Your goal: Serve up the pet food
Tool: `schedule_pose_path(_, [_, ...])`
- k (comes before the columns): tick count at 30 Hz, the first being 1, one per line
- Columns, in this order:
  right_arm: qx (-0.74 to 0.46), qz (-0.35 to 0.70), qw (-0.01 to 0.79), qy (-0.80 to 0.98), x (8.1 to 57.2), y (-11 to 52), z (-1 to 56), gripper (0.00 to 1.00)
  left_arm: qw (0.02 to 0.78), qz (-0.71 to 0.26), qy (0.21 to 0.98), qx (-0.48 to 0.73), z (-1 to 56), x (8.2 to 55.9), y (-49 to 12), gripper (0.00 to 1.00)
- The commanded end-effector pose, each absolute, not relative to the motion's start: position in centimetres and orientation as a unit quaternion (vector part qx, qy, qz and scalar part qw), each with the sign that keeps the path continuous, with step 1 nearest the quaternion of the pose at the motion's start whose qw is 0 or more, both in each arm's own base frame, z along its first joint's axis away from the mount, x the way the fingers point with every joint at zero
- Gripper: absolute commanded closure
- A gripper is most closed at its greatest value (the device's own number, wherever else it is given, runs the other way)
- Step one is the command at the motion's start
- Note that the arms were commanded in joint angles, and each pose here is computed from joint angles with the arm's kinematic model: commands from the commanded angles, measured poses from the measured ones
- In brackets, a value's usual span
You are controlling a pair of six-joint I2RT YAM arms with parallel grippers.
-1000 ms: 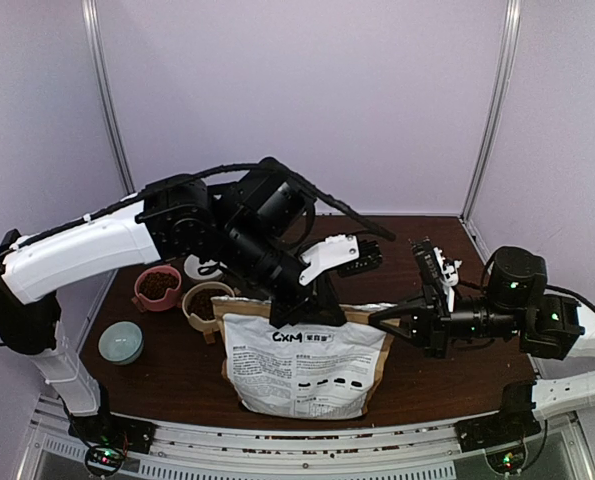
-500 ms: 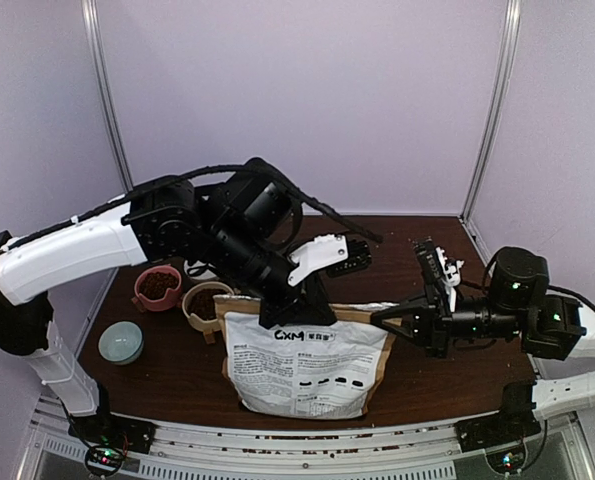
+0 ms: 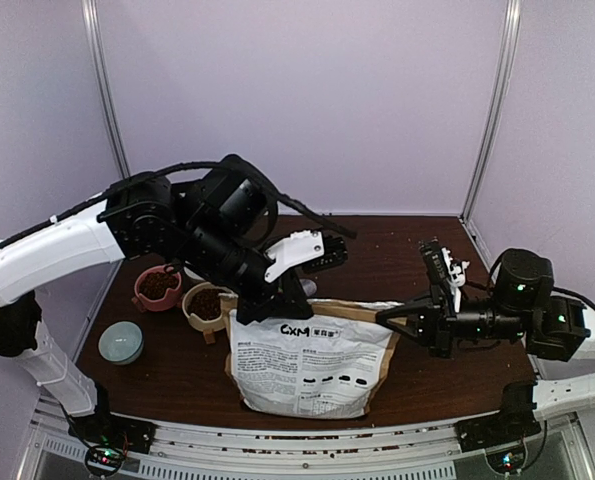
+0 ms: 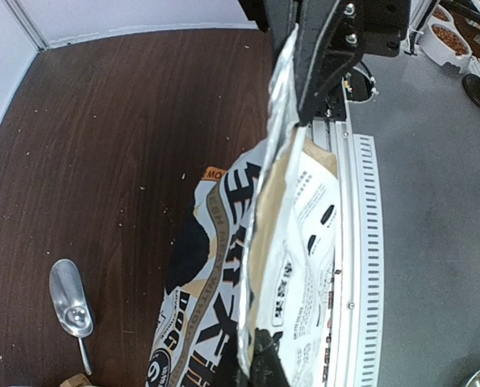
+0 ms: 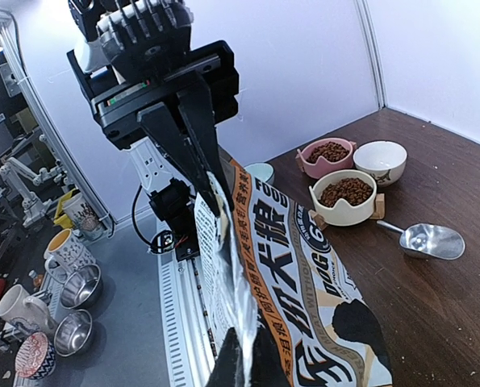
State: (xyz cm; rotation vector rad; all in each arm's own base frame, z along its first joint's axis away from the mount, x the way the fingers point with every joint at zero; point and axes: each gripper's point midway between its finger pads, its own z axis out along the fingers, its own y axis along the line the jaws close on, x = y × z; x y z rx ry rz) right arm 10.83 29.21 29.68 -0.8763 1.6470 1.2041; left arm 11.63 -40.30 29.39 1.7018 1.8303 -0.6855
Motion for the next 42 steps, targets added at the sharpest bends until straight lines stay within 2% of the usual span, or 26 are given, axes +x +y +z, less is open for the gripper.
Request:
schedule_pose_path(1, [-0.336,0.482,0.472,0.657,11.2,28.0,31.1,1.00,0.283,-0.223,0.697,0.619,29.6,13.0,-38.2,1.00])
schedule_pose_path(3, [-0.336,0.481,0.473,0.657,11.2,27.9,31.1,1.00,0.286,-0.218,0.700,0.617,29.6,13.3,-37.9,0.97])
schedule_pose_path(4, [-0.335,0.481,0.473,0.658,11.2,27.9,31.1,1.00,0.287,-0.214,0.702,0.615,29.6,13.5,-37.8,0.86])
schedule_pose_path(5, [-0.335,0.480,0.473,0.658,11.2,27.9,31.0,1.00,0.287,-0.212,0.704,0.614,29.5,13.6,-37.7,0.82])
schedule_pose_path(6, [-0.335,0.480,0.473,0.658,11.2,27.9,31.0,1.00,0.289,-0.211,0.704,0.613,29.6,13.7,-37.6,0.85])
schedule_pose_path(7, [-0.335,0.480,0.473,0.659,11.2,27.9,31.0,1.00,0.289,-0.211,0.703,0.614,29.6,13.7,-37.5,1.00])
schedule_pose_path(11, [-0.334,0.479,0.474,0.659,11.3,27.8,31.0,1.00,0.291,-0.207,0.704,0.614,29.6,13.8,-37.1,1.00])
schedule_pose_path(13, [-0.333,0.478,0.475,0.660,11.3,27.8,31.0,1.00,0.292,-0.201,0.707,0.611,29.5,14.0,-36.9,0.89])
schedule_pose_path(16, [-0.333,0.477,0.476,0.660,11.3,27.7,31.0,1.00,0.292,-0.194,0.711,0.610,29.3,14.2,-36.5,0.88])
schedule_pose_path(17, [-0.332,0.477,0.476,0.660,11.3,27.7,31.0,1.00,0.290,-0.192,0.712,0.610,29.2,14.2,-36.4,0.89])
schedule_pose_path(18, [-0.332,0.476,0.476,0.661,11.4,27.7,31.0,1.00,0.289,-0.191,0.712,0.611,29.1,14.2,-36.3,1.00])
schedule_pose_path(23, [-0.330,0.474,0.479,0.661,11.4,27.5,31.1,1.00,0.292,-0.182,0.714,0.610,29.0,14.4,-35.9,1.00])
schedule_pose_path(26, [-0.329,0.472,0.481,0.662,11.5,27.4,31.1,1.00,0.295,-0.176,0.717,0.607,29.0,14.7,-35.5,0.82])
schedule_pose_path(27, [-0.328,0.472,0.481,0.662,11.5,27.3,31.2,1.00,0.295,-0.174,0.718,0.606,29.0,14.8,-35.4,0.79])
schedule_pose_path(28, [-0.328,0.472,0.481,0.662,11.4,27.3,31.1,1.00,0.295,-0.173,0.718,0.606,28.9,14.8,-35.3,0.79])
schedule_pose_path(29, [-0.327,0.472,0.482,0.662,11.5,27.2,31.1,1.00,0.294,-0.172,0.718,0.606,28.8,14.8,-35.3,0.84])
schedule_pose_path(30, [-0.326,0.471,0.483,0.662,11.5,27.2,31.2,1.00,0.292,-0.171,0.719,0.608,28.7,14.8,-35.2,1.00])
schedule_pose_path(35, [-0.325,0.468,0.485,0.664,11.6,26.9,31.1,1.00,0.294,-0.161,0.721,0.607,28.5,15.0,-34.8,1.00])
schedule_pose_path(37, [-0.325,0.468,0.485,0.664,11.5,26.9,31.1,1.00,0.299,-0.153,0.723,0.603,28.5,15.4,-34.5,0.89])
schedule_pose_path(40, [-0.323,0.466,0.486,0.665,11.6,26.8,31.1,1.00,0.302,-0.147,0.727,0.599,28.5,15.7,-34.1,0.84])
schedule_pose_path(41, [-0.323,0.466,0.487,0.664,11.6,26.8,31.2,1.00,0.302,-0.146,0.727,0.599,28.5,15.8,-34.0,0.86])
schedule_pose_path(42, [-0.323,0.466,0.487,0.665,11.6,26.7,31.1,1.00,0.302,-0.146,0.726,0.600,28.6,15.8,-34.0,1.00])
